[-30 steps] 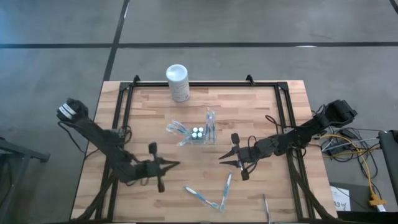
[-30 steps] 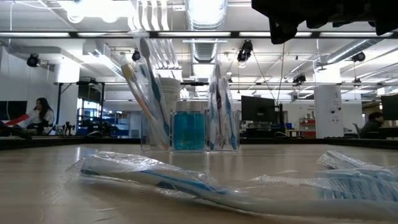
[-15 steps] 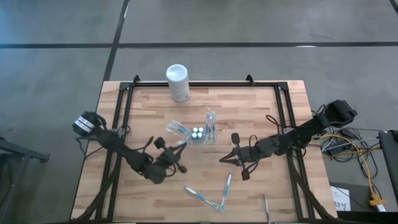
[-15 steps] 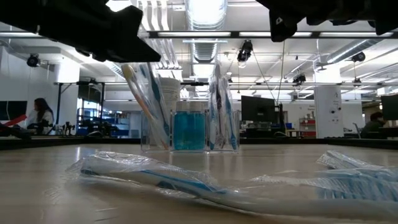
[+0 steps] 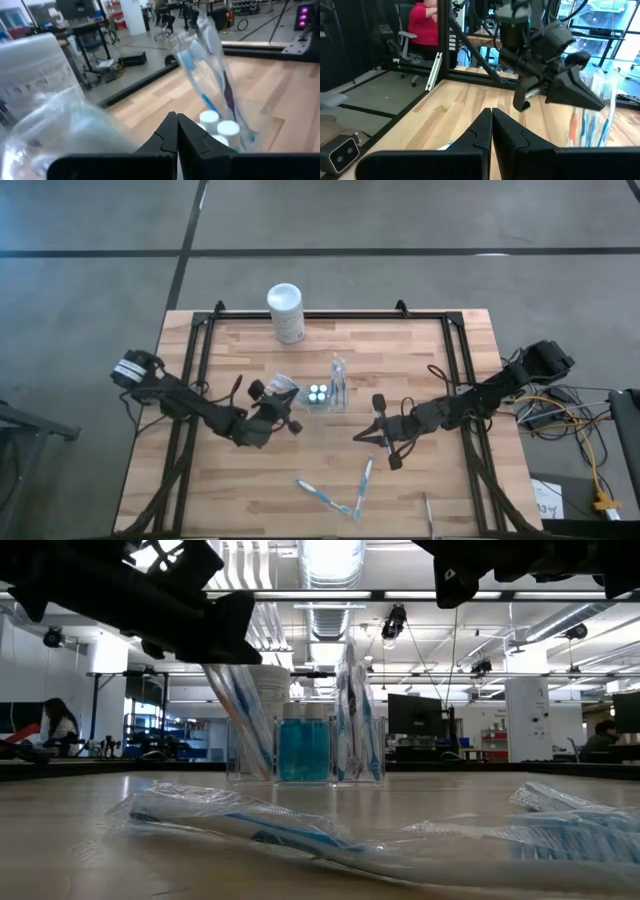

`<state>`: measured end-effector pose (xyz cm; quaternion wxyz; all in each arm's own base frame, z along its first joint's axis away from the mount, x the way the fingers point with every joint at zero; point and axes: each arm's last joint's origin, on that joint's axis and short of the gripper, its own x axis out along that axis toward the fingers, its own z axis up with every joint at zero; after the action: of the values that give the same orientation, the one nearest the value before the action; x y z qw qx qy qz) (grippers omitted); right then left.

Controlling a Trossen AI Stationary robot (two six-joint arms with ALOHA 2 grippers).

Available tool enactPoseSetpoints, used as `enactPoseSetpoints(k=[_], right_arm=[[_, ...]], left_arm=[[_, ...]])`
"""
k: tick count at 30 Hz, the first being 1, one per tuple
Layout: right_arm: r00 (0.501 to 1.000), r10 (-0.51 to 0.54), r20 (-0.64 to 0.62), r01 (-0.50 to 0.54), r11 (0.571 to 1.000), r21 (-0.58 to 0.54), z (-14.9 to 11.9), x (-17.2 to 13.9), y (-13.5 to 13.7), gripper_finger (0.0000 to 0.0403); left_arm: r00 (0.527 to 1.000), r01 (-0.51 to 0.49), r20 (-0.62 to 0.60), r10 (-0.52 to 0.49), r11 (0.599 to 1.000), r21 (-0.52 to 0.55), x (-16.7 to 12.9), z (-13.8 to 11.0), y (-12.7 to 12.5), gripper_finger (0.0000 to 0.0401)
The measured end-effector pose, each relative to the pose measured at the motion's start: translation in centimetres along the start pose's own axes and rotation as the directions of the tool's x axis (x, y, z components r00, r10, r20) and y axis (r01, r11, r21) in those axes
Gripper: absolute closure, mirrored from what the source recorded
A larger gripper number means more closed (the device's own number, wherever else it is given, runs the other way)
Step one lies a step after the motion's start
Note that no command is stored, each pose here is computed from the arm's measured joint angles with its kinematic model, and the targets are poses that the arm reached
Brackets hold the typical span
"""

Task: Pick & Place toothbrushing station
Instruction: Put the blue toothbrush into the transparent organizer

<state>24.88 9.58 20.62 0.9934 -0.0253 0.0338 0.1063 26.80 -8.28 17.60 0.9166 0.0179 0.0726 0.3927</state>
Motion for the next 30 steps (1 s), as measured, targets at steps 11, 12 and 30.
enactPoseSetpoints(k=[11, 12, 30], right_arm=[[1.000, 0.000, 0.001, 0.000, 1.000, -0.001, 0.0, 0.0, 0.0, 0.0394], [1.000, -0.001, 0.001, 0.001, 1.000, 0.002, 0.0, 0.0, 0.0, 0.0394], [0.985, 0.067, 0.158, -0.075, 0.996, 0.043, 4.9, -6.7, -2.1, 0.0394]], left_arm=[[0.986, 0.150, 0.069, -0.153, 0.987, 0.052, -2.9, 4.3, -0.2, 0.0390], [0.978, 0.183, 0.085, -0.189, 0.980, 0.077, -3.6, 5.2, -0.3, 0.0388], [0.798, 0.571, 0.142, -0.586, 0.810, 0.131, -13.0, 11.4, 10.2, 0.0398]])
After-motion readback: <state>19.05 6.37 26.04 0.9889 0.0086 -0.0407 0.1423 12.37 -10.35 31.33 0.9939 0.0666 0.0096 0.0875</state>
